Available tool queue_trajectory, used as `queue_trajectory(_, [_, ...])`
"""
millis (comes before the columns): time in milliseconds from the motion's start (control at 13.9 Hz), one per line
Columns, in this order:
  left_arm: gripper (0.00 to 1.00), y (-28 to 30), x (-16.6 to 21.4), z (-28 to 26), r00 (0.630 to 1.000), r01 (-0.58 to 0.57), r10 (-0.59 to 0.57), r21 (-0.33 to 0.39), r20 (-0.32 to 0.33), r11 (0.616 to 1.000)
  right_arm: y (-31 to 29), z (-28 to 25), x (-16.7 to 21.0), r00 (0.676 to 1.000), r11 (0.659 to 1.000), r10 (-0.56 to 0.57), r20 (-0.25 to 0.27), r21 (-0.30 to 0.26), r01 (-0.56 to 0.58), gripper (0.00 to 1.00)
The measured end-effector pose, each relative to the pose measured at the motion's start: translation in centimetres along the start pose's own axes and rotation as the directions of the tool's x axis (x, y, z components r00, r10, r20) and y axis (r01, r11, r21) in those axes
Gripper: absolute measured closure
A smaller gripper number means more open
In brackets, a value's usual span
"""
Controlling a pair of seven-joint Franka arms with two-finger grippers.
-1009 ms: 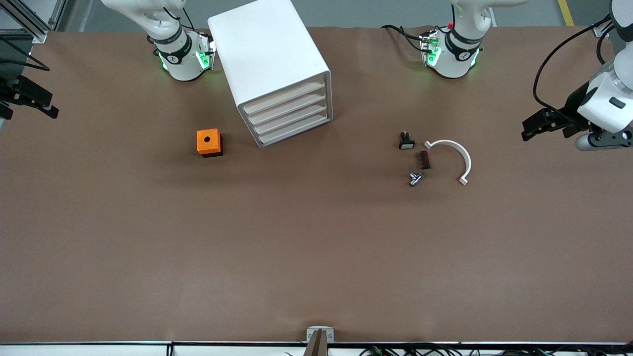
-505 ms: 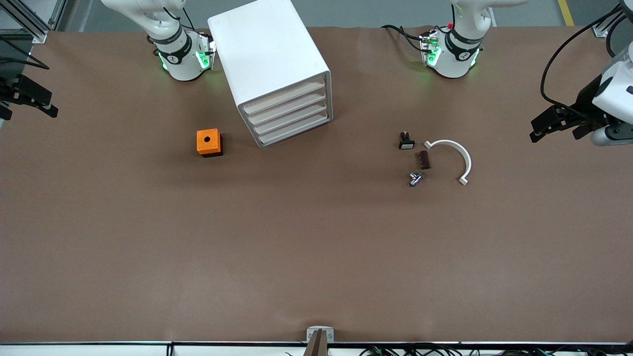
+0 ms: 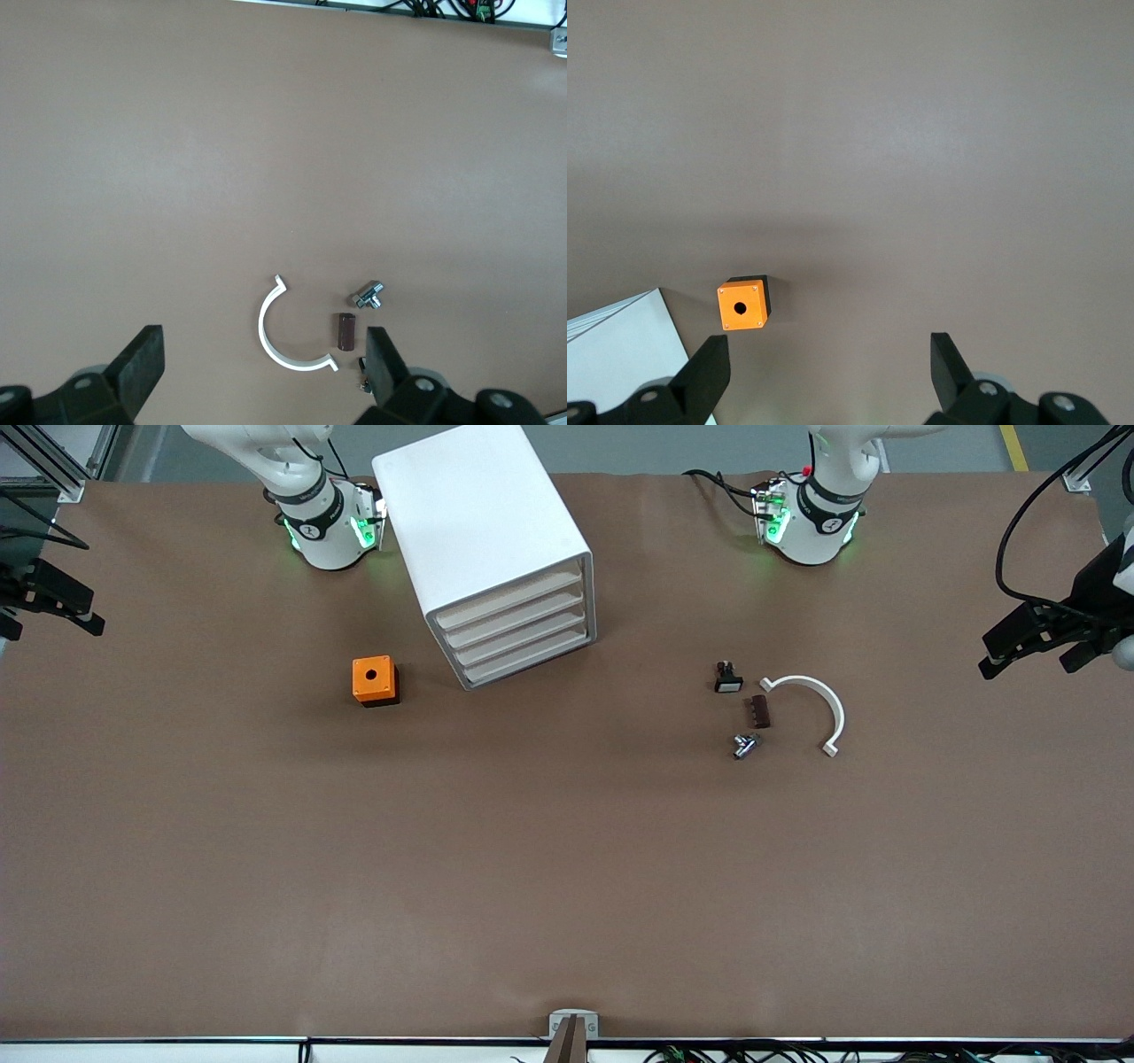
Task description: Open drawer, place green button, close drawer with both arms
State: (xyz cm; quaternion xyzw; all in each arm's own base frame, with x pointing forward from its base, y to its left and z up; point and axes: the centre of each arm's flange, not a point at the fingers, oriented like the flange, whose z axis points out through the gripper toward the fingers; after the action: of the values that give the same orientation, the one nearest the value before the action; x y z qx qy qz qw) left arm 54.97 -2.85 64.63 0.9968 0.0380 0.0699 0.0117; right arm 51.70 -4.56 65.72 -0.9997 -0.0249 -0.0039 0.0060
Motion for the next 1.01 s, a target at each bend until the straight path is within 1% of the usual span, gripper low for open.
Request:
queue_trajectory(505, [0.0,0.03,0.34,0.14,1.0,0.001,-0.001,-0.001,0.0,1.0,-0.23,0.0,0.03,1.0,1.0,0.011,0.0,0.0,-0.011,0.0])
queue_trajectory(721, [0.0,0.09,0.34,0.09,1.0,0.028,-0.028,-0.001,-0.001,1.0,-0.26,0.0,0.03,1.0,1.0,0.012,0.0,0.0,-0.012,0.0])
queue_trajectory(1009, [0.0,0.42,0.31,0.03,1.0,0.031,-0.031,-0.002,-0.002,1.0,-0.25,0.0,0.04,1.0,1.0,0.012,0.0,-0.001,-0.012,0.0])
